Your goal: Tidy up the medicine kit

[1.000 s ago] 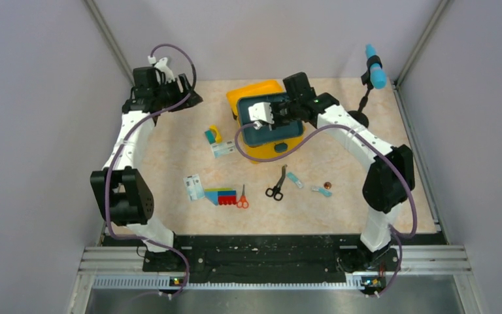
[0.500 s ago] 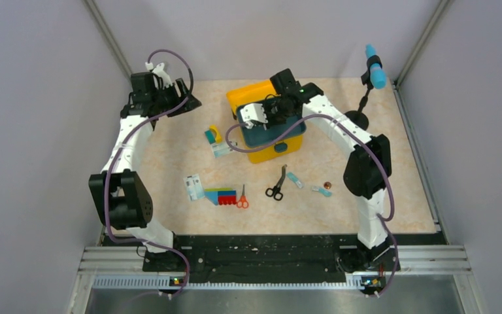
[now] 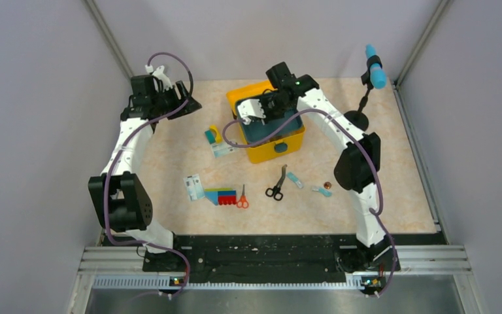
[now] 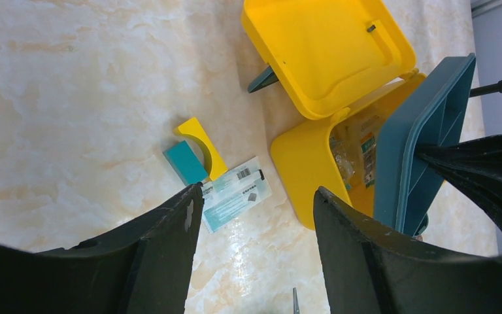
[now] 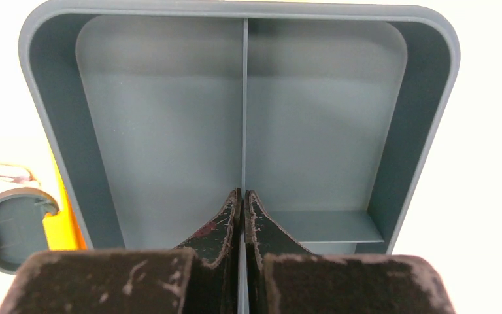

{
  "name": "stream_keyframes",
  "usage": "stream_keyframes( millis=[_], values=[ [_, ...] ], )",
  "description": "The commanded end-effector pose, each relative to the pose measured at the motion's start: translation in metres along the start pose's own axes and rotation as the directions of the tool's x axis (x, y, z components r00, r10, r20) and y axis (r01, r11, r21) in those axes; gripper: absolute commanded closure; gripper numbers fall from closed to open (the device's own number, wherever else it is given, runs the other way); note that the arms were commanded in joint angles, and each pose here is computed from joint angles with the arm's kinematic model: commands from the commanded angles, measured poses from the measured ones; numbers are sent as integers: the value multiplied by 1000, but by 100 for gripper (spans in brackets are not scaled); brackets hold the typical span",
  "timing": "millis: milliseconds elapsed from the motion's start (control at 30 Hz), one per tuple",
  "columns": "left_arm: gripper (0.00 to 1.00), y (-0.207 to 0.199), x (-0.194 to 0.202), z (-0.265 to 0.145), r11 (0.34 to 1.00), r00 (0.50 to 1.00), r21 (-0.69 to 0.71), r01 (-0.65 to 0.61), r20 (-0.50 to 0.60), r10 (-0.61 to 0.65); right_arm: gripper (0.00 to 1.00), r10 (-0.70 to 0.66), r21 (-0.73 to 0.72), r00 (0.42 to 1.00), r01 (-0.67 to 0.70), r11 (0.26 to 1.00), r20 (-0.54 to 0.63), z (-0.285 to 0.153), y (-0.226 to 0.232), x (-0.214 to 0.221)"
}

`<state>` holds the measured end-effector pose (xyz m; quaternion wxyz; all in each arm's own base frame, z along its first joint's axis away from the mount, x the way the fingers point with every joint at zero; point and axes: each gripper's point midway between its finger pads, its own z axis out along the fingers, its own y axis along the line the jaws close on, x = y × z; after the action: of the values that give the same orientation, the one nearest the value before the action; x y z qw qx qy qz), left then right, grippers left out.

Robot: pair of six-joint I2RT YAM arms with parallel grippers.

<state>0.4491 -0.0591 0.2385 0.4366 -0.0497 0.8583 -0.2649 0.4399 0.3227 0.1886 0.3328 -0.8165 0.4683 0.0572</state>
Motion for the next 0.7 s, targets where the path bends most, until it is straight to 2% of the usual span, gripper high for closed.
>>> stream_keyframes(
  millis=[0, 500, 667],
  values=[
    [33, -8, -20, -13, 999, 996, 16, -36, 81, 35, 100, -36, -56, 999, 37, 998, 8, -8, 10, -9],
    [33, -6, -15, -7, 1000, 998, 24, -2, 65, 0, 100, 12, -112, 991, -27, 993, -130, 11, 34, 10],
    [33, -6, -12, -7, 1000, 998, 28, 6, 62, -7, 82, 35, -98, 989, -49, 994, -141, 14, 34, 14]
  ],
)
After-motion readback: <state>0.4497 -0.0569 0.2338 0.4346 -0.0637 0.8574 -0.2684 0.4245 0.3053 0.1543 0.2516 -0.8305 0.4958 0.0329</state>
